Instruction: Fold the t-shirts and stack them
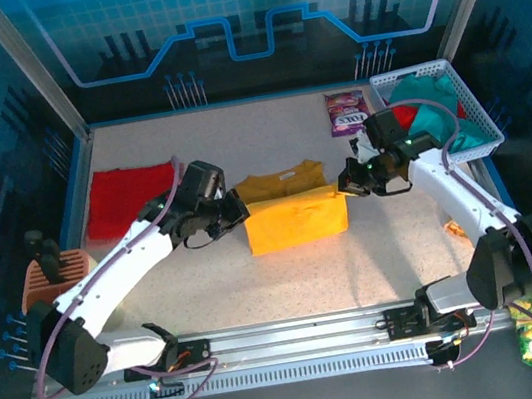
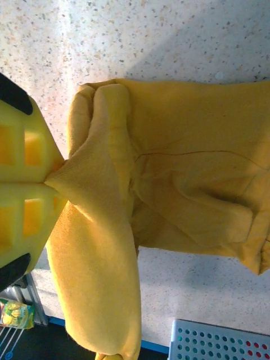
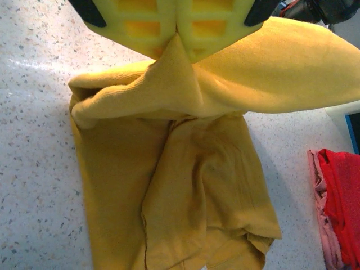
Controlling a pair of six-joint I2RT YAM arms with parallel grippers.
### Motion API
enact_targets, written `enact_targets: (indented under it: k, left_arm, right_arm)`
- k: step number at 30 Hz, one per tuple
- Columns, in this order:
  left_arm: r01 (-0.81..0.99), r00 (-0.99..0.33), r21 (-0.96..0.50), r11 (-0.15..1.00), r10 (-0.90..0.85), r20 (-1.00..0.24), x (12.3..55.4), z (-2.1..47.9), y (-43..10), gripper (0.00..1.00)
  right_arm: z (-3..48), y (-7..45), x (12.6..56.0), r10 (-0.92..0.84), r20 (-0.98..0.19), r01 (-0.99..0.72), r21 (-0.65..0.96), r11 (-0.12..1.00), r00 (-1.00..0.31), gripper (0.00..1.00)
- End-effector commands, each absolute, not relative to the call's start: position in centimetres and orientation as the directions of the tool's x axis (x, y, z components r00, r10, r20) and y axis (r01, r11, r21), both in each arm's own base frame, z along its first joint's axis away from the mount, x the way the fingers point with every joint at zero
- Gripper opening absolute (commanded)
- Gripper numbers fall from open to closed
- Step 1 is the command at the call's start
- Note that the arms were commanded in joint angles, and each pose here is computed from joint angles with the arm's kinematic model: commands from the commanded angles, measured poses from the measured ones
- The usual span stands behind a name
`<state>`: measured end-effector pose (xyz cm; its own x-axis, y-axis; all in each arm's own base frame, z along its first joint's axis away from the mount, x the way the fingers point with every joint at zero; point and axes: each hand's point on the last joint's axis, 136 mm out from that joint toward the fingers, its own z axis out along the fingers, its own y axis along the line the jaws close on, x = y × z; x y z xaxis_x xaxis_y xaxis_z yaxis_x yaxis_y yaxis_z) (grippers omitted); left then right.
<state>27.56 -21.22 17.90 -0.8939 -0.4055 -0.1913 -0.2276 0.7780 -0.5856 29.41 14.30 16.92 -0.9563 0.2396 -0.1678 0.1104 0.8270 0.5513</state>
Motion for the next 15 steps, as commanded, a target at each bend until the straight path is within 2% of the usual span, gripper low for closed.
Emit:
enact_targets:
  k: [1,15]
  left_arm:
    - [-0.162,-0.895,-0.617,0.770,-0.378,-0.237,29.7,19.5,-21.7,0.00]
    - [-0.134,-0.911,-0.592,0.795,-0.334,-0.242,35.4,17.9,-21.7,0.00]
  right_arm:
    - [17.9,14.3,31.4,0.239,-0.205,0.082,0.572,0.816,-0.949,0.00]
    - [16.4,14.7,36.5,0.231,-0.175,0.088,0.583,0.808,-0.957,0.00]
